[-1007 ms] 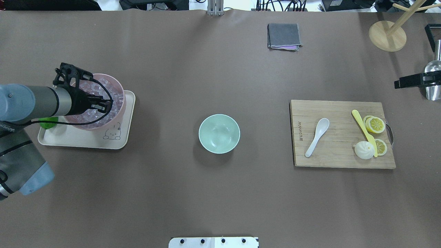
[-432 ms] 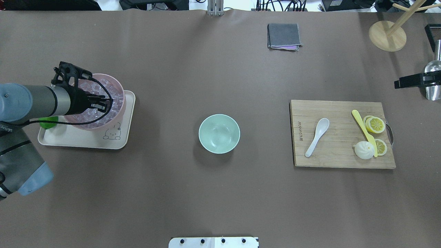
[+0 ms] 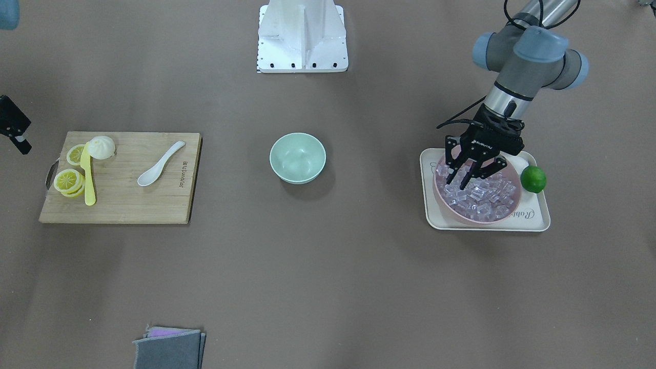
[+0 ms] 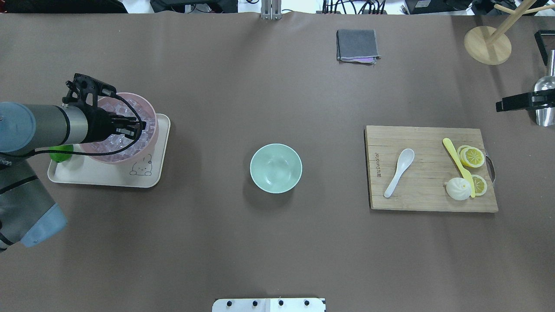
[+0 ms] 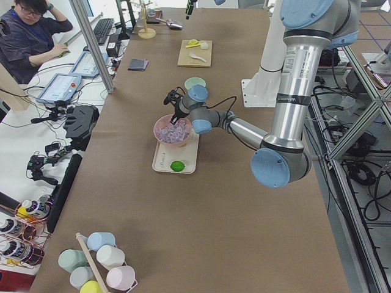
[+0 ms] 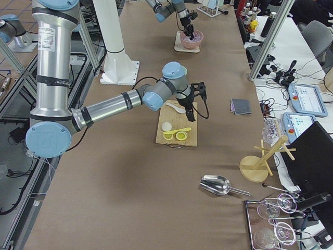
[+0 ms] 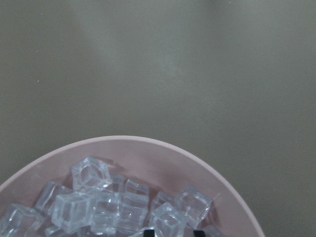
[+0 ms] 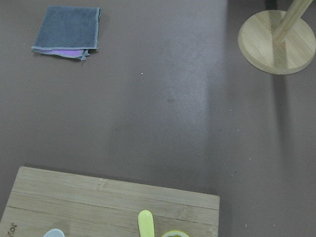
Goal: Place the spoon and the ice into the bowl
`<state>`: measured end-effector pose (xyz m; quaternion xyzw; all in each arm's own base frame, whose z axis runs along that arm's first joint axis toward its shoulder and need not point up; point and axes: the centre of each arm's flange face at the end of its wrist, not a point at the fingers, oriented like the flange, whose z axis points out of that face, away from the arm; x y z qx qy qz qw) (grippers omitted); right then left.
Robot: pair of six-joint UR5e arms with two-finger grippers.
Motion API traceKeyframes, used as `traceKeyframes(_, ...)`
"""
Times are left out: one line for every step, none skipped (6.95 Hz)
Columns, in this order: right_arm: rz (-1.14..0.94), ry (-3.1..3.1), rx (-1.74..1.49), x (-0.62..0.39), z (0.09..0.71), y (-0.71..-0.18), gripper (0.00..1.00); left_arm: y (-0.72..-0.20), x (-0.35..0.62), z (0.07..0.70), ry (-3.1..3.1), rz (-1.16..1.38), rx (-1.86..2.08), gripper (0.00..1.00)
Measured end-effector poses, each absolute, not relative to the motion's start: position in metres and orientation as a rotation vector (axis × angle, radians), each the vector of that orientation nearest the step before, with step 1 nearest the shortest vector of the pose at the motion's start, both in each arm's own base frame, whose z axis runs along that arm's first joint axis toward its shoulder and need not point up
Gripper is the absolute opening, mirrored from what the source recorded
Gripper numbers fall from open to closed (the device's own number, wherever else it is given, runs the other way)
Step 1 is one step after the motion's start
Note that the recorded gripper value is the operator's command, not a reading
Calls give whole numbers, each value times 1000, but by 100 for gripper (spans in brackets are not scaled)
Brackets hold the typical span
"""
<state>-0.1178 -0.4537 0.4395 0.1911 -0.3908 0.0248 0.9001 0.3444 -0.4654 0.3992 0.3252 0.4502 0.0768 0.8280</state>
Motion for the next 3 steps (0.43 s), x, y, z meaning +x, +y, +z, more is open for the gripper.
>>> traceKeyframes(50,-810,396,-118,439,-454,100,-466,344,386,982,138,696,0)
traceKeyframes(48,-811,398,-119,439,-453,100,-470,349,364,1028,87,692,0)
traceKeyframes(48,-812,398,-119,439,-453,100,-476,358,336,1090,18,677,0)
